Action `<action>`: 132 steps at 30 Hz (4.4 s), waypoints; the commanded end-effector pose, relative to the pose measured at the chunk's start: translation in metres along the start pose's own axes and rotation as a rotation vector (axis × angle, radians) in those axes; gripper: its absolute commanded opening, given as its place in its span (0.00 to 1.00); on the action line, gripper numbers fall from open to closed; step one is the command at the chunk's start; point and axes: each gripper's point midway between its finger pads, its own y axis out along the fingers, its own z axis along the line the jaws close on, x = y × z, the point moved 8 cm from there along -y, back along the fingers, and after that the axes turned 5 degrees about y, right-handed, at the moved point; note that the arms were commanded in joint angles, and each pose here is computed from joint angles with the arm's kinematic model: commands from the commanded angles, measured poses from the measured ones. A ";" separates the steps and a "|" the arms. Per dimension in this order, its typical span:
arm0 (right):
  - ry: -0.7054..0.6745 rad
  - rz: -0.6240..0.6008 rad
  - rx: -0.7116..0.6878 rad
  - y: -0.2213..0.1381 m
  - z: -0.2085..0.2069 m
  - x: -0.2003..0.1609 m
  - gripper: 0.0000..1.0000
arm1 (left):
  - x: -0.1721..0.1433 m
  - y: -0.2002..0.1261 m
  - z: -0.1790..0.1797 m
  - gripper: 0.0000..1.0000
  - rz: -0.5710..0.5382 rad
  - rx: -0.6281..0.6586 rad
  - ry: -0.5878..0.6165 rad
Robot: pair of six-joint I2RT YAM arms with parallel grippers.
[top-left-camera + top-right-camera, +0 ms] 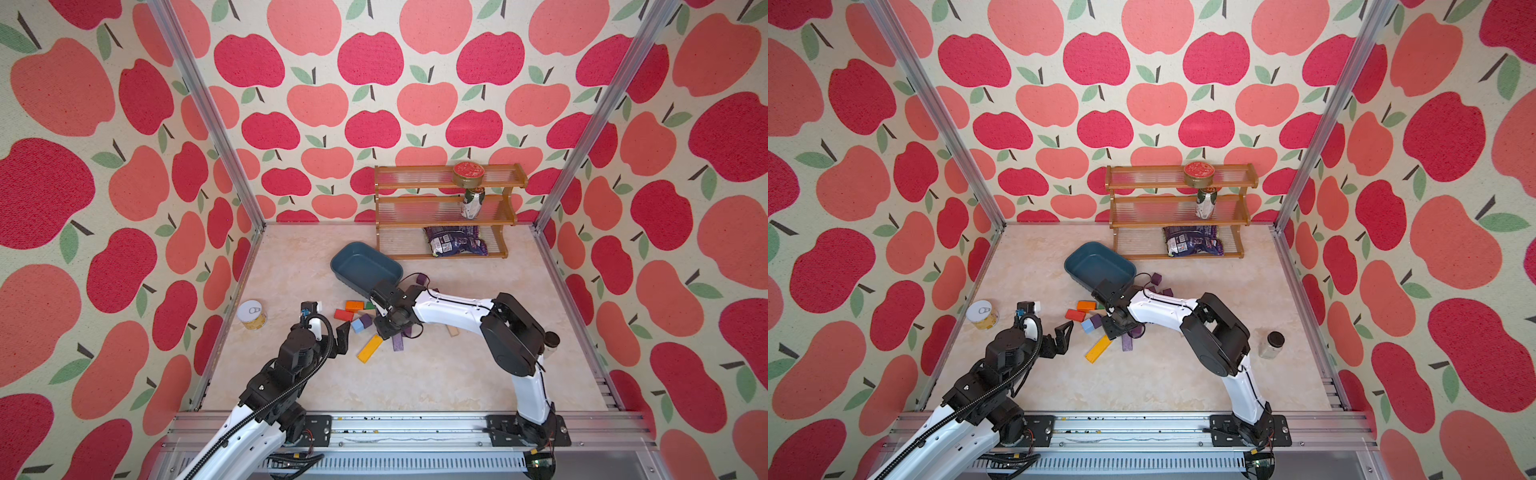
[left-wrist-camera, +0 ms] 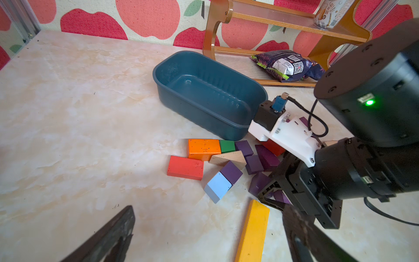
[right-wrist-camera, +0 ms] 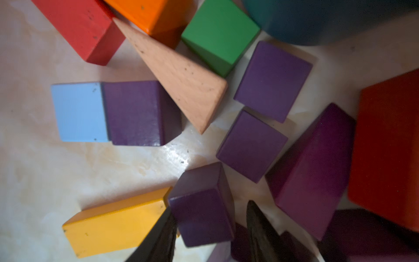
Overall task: Pick purple bricks into the storage bin
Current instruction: Pick up the building block from the center of the board, then place the building block in the storage box, then pick up the building block from the center of the board.
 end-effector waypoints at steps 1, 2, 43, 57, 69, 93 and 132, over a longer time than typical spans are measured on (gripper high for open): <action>-0.033 -0.005 -0.003 0.000 0.004 0.005 0.51 | -0.002 0.001 0.001 0.99 0.011 -0.001 0.000; -0.037 -0.002 -0.005 0.001 0.004 0.006 0.51 | -0.002 0.001 0.000 0.99 0.012 0.000 0.000; 0.000 -0.258 0.081 -0.083 -0.043 0.124 0.23 | 0.008 0.011 0.001 0.99 0.008 0.013 0.011; 0.047 -0.276 0.086 -0.054 -0.071 0.173 0.33 | 0.010 0.021 0.003 0.99 0.041 0.008 0.006; -0.024 -0.385 0.178 -0.099 -0.074 0.180 0.69 | 0.024 0.020 -0.001 0.99 0.068 0.014 0.000; 0.125 -0.425 -0.154 -0.177 -0.132 -0.018 0.70 | 0.037 0.061 -0.034 0.99 0.190 -0.146 0.037; 0.343 -0.156 -0.067 -0.040 -0.139 -0.029 0.59 | 0.018 0.095 -0.080 0.99 0.365 -0.222 0.093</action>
